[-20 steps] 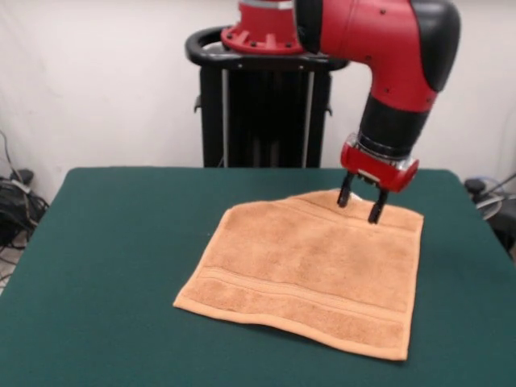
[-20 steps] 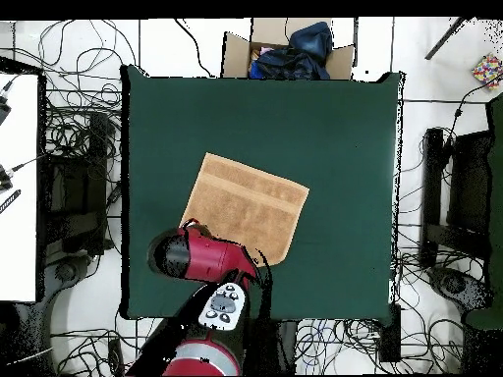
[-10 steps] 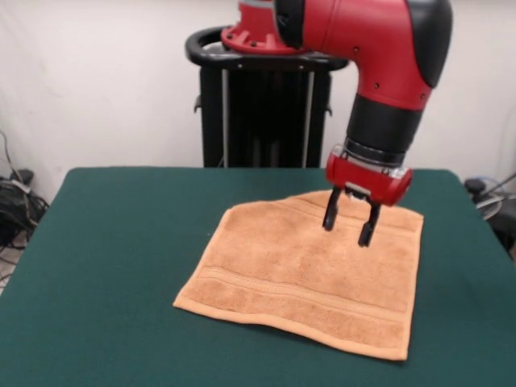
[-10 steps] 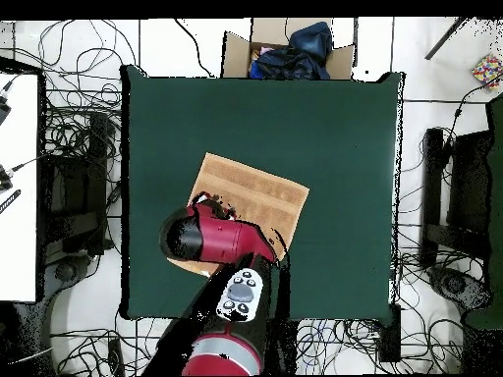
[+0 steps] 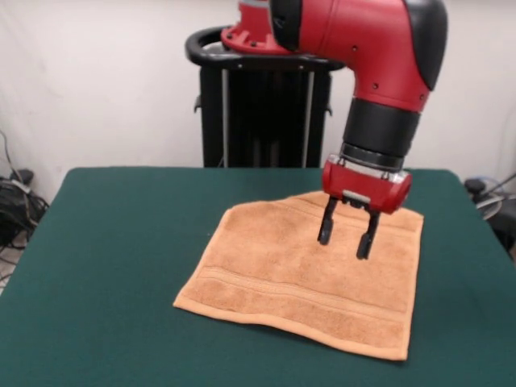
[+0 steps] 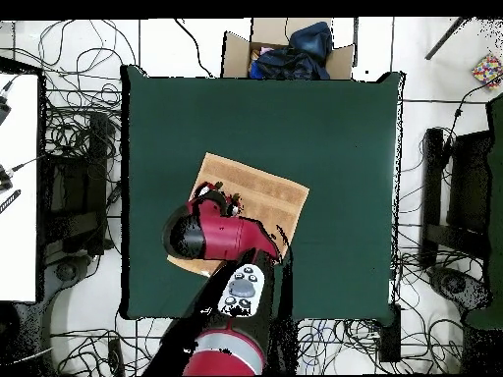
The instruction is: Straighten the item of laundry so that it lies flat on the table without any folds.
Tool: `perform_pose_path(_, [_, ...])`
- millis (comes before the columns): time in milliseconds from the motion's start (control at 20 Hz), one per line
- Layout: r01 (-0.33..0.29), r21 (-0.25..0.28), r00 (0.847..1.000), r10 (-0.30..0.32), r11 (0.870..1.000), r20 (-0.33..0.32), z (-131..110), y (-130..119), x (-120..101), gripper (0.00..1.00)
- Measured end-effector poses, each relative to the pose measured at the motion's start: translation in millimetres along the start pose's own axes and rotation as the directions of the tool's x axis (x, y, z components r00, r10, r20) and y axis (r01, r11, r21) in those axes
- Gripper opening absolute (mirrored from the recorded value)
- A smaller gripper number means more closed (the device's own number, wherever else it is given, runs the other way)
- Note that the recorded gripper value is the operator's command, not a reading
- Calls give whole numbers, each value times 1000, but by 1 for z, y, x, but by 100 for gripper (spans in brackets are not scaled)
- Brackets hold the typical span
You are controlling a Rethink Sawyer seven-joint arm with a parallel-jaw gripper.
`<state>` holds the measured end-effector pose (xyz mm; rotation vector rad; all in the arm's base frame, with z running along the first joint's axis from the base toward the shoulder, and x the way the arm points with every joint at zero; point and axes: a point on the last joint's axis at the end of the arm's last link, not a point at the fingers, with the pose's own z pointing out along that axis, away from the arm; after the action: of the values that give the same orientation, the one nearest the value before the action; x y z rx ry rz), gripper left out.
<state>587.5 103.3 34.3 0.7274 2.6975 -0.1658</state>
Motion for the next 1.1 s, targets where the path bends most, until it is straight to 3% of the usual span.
perform_pose_path(650, [83, 59, 994, -79, 995, -75, 39, -35, 37, 100])
perform_pose_path(900, [85, 92, 991, -74, 992, -111, 61, -71, 42, 100])
perform_pose_path(1100, [93, 91, 992, -84, 991, -97, 79, -89, 45, 100])
